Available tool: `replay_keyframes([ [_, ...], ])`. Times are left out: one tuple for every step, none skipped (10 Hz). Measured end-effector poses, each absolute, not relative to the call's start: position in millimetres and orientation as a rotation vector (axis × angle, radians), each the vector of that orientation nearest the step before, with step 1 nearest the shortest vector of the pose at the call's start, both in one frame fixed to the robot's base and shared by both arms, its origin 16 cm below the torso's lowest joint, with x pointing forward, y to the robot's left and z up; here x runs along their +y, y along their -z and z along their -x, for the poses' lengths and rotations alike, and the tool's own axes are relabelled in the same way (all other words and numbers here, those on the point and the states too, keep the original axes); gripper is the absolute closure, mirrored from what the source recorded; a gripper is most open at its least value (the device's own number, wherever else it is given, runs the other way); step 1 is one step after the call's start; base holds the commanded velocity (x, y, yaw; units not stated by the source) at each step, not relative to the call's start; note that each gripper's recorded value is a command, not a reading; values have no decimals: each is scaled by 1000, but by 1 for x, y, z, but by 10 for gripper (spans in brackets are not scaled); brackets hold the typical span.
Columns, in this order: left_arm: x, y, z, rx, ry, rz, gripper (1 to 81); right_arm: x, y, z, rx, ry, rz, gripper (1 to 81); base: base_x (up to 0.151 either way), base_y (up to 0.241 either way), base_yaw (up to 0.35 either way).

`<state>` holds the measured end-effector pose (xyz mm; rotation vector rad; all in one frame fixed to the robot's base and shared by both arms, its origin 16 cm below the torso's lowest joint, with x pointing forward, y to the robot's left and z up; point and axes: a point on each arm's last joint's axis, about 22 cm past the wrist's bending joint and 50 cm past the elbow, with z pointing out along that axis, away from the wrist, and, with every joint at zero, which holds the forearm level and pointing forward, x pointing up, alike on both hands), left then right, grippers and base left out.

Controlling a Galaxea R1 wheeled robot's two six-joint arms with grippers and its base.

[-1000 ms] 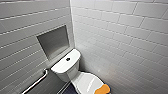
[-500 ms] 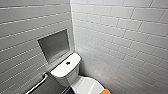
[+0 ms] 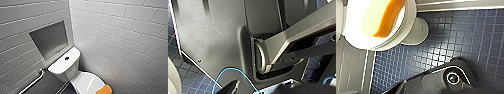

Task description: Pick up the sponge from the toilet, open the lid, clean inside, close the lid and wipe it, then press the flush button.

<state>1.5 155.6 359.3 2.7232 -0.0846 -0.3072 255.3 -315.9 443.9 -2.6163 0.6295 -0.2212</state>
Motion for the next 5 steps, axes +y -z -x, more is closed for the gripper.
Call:
replay_keyframes([
  [157,-355,4,-79,339,-2721,10,-322,-436,-259,647,204,2622,10,0,0,0],
  [159,-349,9,-74,369,-2722,10,-329,-428,-265,660,193,2630,10,0,0,0],
  [162,-345,17,-67,402,-2722,10,-335,-419,-273,668,187,2634,10,0,0,0],
  [165,-344,30,-61,439,-2721,10,-336,-414,-284,672,189,2633,10,0,0,0],
  [167,-345,43,-56,466,-2718,10,-336,-415,-306,670,219,2617,10,0,0,0],
])
